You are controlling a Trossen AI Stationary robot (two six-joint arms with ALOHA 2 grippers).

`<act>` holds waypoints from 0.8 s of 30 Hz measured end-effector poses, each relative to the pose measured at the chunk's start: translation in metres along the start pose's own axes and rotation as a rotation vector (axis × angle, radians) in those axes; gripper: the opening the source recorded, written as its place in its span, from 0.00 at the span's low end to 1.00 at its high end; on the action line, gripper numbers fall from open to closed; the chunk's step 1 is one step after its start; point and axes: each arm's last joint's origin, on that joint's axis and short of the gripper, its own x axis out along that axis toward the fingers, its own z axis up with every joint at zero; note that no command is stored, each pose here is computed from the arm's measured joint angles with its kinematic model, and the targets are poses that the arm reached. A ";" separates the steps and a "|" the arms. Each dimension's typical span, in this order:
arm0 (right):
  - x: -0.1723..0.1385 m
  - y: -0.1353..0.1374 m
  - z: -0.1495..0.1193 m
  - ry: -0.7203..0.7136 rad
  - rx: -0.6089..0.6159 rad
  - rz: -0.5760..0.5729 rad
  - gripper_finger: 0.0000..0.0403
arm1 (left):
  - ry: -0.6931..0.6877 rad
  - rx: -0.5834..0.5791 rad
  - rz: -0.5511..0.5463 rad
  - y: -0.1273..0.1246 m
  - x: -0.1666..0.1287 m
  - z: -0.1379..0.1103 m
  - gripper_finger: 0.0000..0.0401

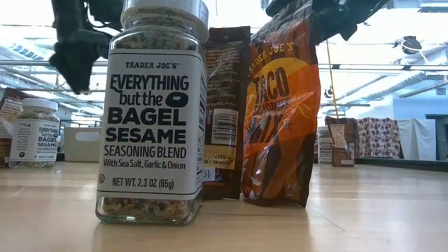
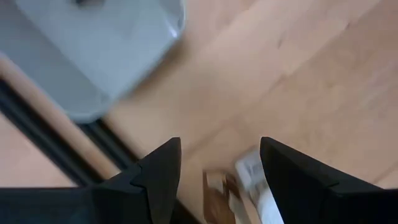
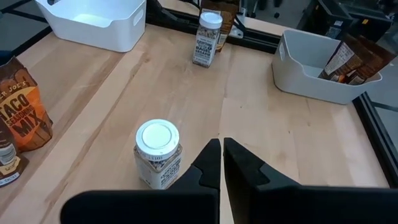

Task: Sort spices by type
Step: Put the brown seasoning bag into the top left white bin

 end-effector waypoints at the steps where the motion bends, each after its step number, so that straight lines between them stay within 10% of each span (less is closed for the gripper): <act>1: 0.000 0.000 0.000 -0.004 -0.001 -0.001 0.00 | 0.023 -0.018 0.005 -0.001 0.000 -0.003 0.56; 24: 0.000 0.000 0.001 -0.009 -0.003 -0.003 0.00 | 0.205 -0.197 0.008 -0.028 -0.003 -0.033 0.56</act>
